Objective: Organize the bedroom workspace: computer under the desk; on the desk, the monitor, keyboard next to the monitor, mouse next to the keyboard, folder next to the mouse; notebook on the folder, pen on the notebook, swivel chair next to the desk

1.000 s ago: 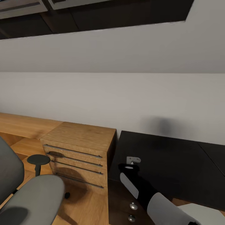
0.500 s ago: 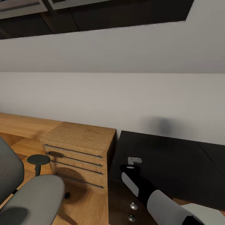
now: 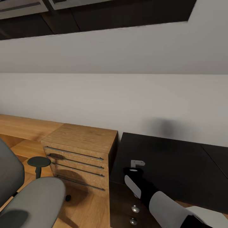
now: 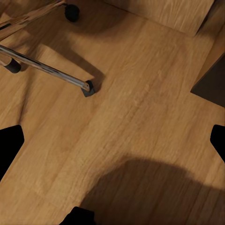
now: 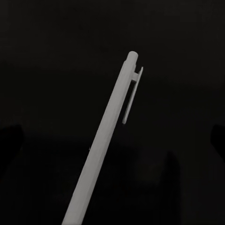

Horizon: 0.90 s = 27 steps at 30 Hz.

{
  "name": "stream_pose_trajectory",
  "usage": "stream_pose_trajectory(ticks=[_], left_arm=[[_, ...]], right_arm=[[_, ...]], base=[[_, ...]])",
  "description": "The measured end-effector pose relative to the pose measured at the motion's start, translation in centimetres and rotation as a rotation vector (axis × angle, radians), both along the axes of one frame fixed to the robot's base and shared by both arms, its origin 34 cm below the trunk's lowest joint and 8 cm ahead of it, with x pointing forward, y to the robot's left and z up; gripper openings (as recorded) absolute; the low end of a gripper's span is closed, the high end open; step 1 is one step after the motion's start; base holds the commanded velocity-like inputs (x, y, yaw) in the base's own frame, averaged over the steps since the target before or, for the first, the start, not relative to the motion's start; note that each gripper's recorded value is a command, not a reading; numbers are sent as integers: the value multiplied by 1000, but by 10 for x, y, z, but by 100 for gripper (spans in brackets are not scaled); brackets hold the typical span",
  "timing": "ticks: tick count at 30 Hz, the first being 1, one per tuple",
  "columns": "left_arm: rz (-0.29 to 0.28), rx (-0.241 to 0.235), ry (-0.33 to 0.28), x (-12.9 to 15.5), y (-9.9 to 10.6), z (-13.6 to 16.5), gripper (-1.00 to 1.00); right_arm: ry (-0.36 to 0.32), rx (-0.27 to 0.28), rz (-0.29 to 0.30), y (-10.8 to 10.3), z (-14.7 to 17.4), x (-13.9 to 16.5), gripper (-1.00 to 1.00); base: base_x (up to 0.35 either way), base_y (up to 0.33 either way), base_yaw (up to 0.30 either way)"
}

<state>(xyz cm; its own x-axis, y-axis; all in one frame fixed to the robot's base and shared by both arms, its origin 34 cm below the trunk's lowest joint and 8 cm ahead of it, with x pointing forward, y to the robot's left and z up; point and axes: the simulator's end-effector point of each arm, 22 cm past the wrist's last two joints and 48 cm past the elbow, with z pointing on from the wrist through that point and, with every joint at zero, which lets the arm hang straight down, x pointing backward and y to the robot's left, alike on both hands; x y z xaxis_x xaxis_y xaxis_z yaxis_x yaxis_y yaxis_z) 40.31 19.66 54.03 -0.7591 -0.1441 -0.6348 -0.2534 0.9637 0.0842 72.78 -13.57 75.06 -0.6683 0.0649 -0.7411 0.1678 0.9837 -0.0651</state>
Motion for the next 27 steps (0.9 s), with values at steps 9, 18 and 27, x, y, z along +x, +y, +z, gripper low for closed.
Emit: stream_pose_trajectory(ticks=[9, 18, 27], left_arm=[[5, 1, 0, 0, 2, 0, 100], [6, 1, 0, 0, 2, 0, 100], [13, -4, -11, 4, 1, 3, 100]], right_arm=[[-7, 23, 13, 1, -4, 3, 100], [-6, 55, 32, 5, -11, 3, 100], [30, 93, -31, -16, -18, 8, 100]], base=[[0, 0, 0], [0, 0, 0], [0, 0, 0]])
